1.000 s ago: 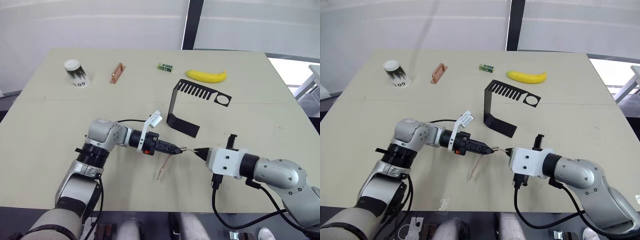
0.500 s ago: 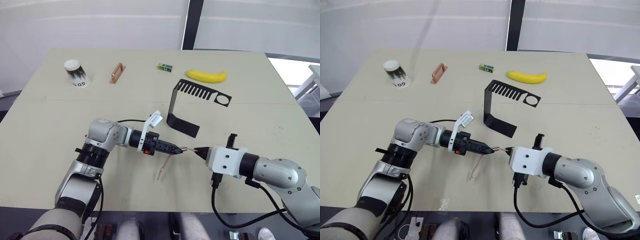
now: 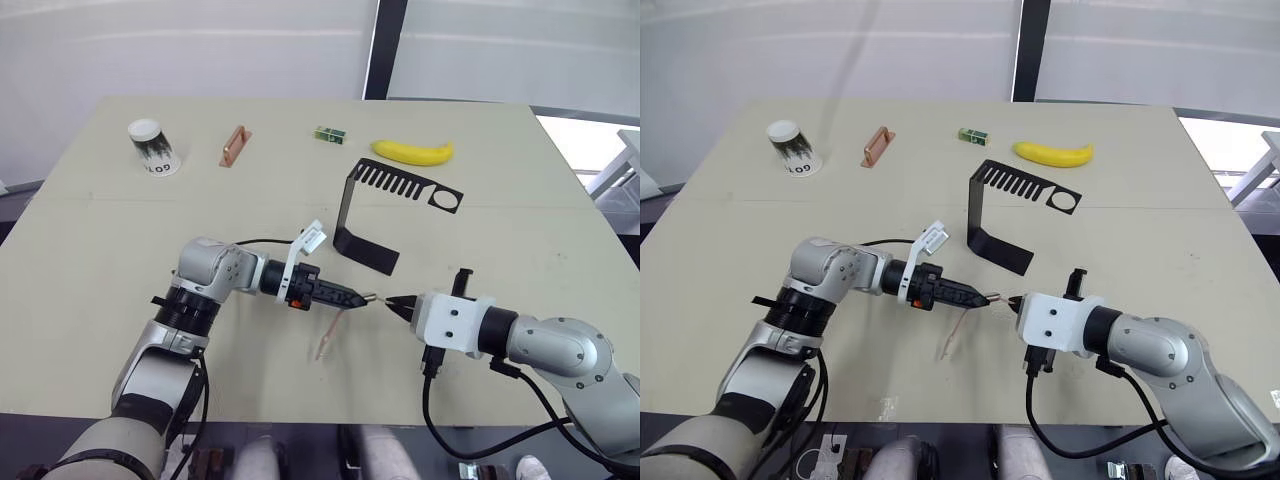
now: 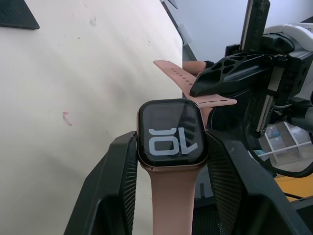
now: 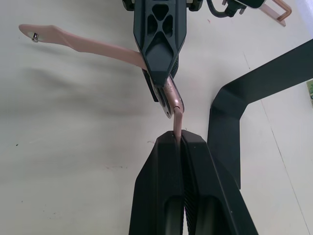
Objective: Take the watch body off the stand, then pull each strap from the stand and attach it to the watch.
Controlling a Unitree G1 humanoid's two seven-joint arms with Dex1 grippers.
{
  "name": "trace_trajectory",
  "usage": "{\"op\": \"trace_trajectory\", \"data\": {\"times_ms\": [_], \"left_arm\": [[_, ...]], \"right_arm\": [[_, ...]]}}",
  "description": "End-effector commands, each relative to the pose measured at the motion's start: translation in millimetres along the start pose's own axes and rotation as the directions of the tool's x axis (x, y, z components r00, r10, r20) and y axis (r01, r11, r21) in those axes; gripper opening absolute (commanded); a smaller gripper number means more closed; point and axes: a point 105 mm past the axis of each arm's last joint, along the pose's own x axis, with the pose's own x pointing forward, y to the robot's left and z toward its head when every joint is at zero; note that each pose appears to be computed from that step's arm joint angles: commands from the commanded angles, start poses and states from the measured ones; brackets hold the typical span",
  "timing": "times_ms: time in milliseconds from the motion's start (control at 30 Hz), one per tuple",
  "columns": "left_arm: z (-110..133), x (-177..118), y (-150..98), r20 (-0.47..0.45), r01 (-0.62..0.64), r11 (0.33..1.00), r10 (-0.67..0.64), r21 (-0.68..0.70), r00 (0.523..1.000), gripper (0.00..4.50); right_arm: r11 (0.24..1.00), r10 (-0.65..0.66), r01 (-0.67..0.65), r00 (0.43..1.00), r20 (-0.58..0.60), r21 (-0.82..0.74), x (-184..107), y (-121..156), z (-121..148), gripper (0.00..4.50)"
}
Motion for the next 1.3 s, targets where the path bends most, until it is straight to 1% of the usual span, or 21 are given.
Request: {"op": "trace_trajectory", "data": {"times_ms": [33,733,1300], "left_arm": [[7.7,0.4,-7.9,0.024,0.037,0.999,-0.037,0.02,0.999,1.58],[7.1,11.1,-20.4,0.021,0.076,0.997,-0.077,0.011,0.997,1.58],[4.3,17.7,-24.7,0.02,0.082,0.997,-0.082,0.009,0.996,1.58]], "right_arm": [[0.999,-0.009,0.01,0.999,0.038,-0.039,-3.7,-3.1,12.6,0.0],[0.999,-0.013,0.015,1.0,0.026,-0.052,2.8,-3.6,12.9,0.0],[0.998,-0.002,0.0,1.0,-0.017,-0.067,7.2,-3.6,7.0,0.0]]}}
